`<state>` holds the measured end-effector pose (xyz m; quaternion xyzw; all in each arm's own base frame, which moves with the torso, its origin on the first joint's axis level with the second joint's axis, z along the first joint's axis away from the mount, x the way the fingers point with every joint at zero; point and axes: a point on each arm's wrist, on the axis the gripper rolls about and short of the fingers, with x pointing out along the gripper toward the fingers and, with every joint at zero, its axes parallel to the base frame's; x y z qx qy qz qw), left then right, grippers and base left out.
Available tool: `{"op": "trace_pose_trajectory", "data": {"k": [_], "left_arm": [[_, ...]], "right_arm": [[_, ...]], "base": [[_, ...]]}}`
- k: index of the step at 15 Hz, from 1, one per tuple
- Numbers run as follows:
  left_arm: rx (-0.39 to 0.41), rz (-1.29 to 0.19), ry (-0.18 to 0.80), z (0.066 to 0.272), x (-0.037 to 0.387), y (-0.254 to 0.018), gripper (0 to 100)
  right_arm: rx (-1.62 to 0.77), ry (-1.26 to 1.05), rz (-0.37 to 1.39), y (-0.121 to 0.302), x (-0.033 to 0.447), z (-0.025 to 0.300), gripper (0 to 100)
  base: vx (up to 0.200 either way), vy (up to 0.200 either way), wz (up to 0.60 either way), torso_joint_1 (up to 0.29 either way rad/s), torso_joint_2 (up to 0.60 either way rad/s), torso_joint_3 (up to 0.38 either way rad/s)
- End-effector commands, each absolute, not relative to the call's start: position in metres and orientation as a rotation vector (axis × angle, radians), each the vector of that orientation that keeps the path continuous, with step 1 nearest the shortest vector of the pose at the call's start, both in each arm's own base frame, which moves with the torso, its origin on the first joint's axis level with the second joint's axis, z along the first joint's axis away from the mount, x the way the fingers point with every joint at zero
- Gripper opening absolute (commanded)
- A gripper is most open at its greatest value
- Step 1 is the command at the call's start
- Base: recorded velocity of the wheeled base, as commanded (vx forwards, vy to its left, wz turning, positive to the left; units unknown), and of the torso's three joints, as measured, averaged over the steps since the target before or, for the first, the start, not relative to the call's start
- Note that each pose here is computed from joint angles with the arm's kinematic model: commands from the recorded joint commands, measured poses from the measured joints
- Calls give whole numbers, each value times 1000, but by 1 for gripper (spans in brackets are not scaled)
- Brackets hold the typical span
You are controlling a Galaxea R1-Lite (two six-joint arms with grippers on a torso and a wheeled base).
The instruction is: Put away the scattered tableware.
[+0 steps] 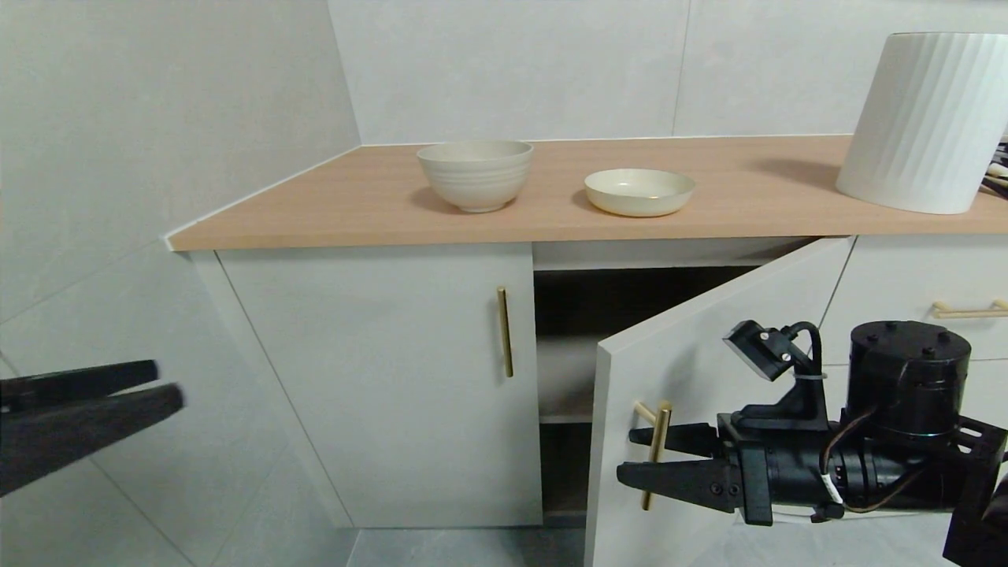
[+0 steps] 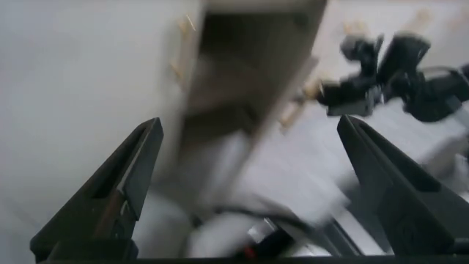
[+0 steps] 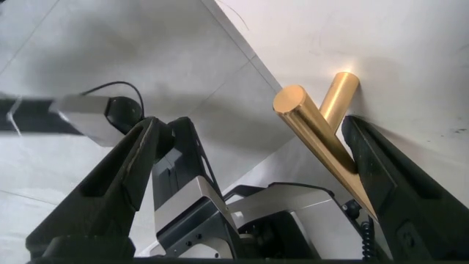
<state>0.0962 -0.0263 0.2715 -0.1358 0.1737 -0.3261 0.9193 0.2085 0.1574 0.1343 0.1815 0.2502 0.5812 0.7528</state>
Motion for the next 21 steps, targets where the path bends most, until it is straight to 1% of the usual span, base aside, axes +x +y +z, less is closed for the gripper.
{"op": "trace_pose_trajectory", "data": {"k": [1,2,3,5,7,8,9,10,11,12,14,17,18,21], "left_arm": [[-329,-769,634,232,179,-63,100],[-328,-772,640,229,183,-65,100],[-313,-814,652,208,205,-82,100],[-295,-863,646,172,234,-106,100],[-289,-886,625,148,252,-118,100],[-288,-890,627,143,254,-121,100],[-286,-896,623,126,263,-127,100],[-285,-897,621,113,272,-131,100],[-281,-885,613,104,278,-134,100],[-275,-843,577,95,287,-138,100],[-266,-816,525,88,292,-149,100],[-263,-812,470,81,289,-175,100],[-260,-823,459,79,289,-180,0],[-258,-853,429,80,289,-189,0]], "right_arm": [[397,559,1266,159,210,131,100],[396,559,1266,159,211,131,100],[393,563,1274,162,210,130,100],[392,553,1283,164,210,128,100],[394,552,1284,164,211,127,100],[394,554,1283,165,211,127,100],[394,554,1283,165,212,127,100],[396,563,1280,166,213,124,100],[395,569,1279,167,215,122,100],[394,567,1281,169,217,119,100],[394,543,1288,170,218,119,100],[393,544,1292,171,217,118,100],[392,544,1294,171,217,118,100],[393,549,1292,172,217,117,100]], "base": [[0,0,0,0,0,0],[0,0,0,0,0,0],[0,0,0,0,0,0],[0,0,0,0,0,0],[0,0,0,0,0,0],[0,0,0,0,0,0],[0,0,0,0,0,0],[0,0,0,0,0,0],[0,0,0,0,0,0],[0,0,0,0,0,0],[0,0,0,0,0,0],[0,0,0,0,0,0],[0,0,0,0,0,0],[0,0,0,0,0,0]]}}
